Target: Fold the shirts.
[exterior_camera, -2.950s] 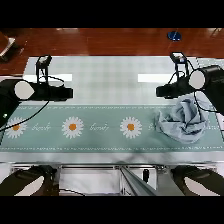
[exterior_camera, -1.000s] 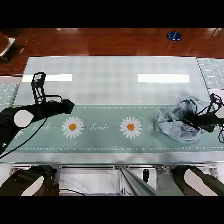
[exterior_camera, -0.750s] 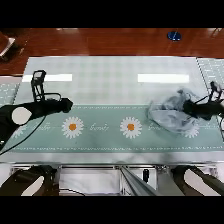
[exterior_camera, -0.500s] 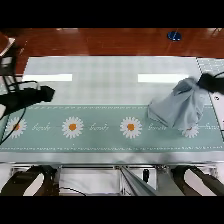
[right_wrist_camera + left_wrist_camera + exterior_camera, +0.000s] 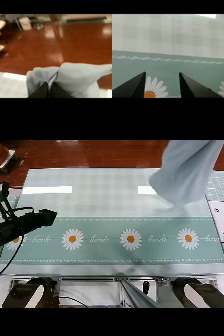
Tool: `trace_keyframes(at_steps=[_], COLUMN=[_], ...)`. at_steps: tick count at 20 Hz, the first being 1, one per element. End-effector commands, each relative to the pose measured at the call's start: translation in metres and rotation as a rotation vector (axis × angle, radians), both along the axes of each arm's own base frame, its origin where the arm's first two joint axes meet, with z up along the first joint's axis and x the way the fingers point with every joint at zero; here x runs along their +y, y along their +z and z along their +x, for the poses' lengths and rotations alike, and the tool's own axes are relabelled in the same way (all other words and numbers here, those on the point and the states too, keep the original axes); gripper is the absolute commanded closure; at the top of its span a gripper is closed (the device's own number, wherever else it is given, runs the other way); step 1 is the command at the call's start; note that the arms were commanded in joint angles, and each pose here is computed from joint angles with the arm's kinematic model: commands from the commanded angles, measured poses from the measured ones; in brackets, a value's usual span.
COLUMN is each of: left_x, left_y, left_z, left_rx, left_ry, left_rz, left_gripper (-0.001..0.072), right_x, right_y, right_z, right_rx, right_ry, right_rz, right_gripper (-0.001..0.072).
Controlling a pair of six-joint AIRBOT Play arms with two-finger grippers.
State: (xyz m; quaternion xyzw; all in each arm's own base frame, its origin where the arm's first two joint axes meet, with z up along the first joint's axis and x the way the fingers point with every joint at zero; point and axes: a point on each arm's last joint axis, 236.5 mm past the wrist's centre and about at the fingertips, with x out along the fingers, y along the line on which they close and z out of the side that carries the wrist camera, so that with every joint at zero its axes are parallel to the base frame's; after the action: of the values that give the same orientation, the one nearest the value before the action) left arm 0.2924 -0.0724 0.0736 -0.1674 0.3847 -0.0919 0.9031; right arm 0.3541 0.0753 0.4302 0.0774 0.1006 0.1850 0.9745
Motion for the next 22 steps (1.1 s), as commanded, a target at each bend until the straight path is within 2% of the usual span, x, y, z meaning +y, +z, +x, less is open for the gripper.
trace_keyframes(at_steps=[1, 3, 5, 10, 15, 19, 20, 21, 22], left_x=[-0.006, -0.005, -0.003, -0.002, -0.002, -0.009, -0.014, -0.019, -0.026], left_y=[-0.009, -0.006, -0.002, 0.002, 0.002, -0.009, -0.016, -0.022, -0.029], left_z=[-0.005, -0.002, 0.003, 0.007, 0.007, 0.001, -0.004, -0.009, -0.017], left_rx=[0.016, -0.002, -0.025, -0.050, -0.047, -0.007, 0.017, 0.046, 0.088], left_ry=[-0.006, 0.002, 0.012, 0.022, 0.021, 0.009, -0.005, -0.026, -0.053], left_rz=[-0.027, -0.028, -0.029, -0.030, -0.030, -0.059, -0.067, -0.067, -0.069], left_gripper=[0.0199, 0.0199, 0.0199, 0.0199, 0.0198, 0.0198, 0.0199, 0.0199, 0.0199], right_x=[0.038, 0.051, 0.072, 0.149, 0.226, 0.279, 0.288, 0.289, 0.282], right_y=[0.064, 0.068, 0.040, -0.132, -0.347, -0.433, -0.441, -0.444, -0.443], right_z=[-0.044, -0.056, -0.061, -0.048, -0.073, -0.105, -0.107, -0.105, -0.098], right_rx=[-0.166, -0.171, -0.067, 0.404, 0.823, 1.043, 1.061, 1.070, 1.067], right_ry=[0.111, 0.158, 0.244, 0.482, 0.559, 0.619, 0.628, 0.618, 0.606], right_rz=[-0.012, -0.020, -0.059, -0.160, -0.129, -0.044, -0.025, -0.013, -0.022], right_gripper=[0.0692, 0.0692, 0.0692, 0.0692, 0.0691, 0.0691, 0.0623, 0.0371, 0.0305])
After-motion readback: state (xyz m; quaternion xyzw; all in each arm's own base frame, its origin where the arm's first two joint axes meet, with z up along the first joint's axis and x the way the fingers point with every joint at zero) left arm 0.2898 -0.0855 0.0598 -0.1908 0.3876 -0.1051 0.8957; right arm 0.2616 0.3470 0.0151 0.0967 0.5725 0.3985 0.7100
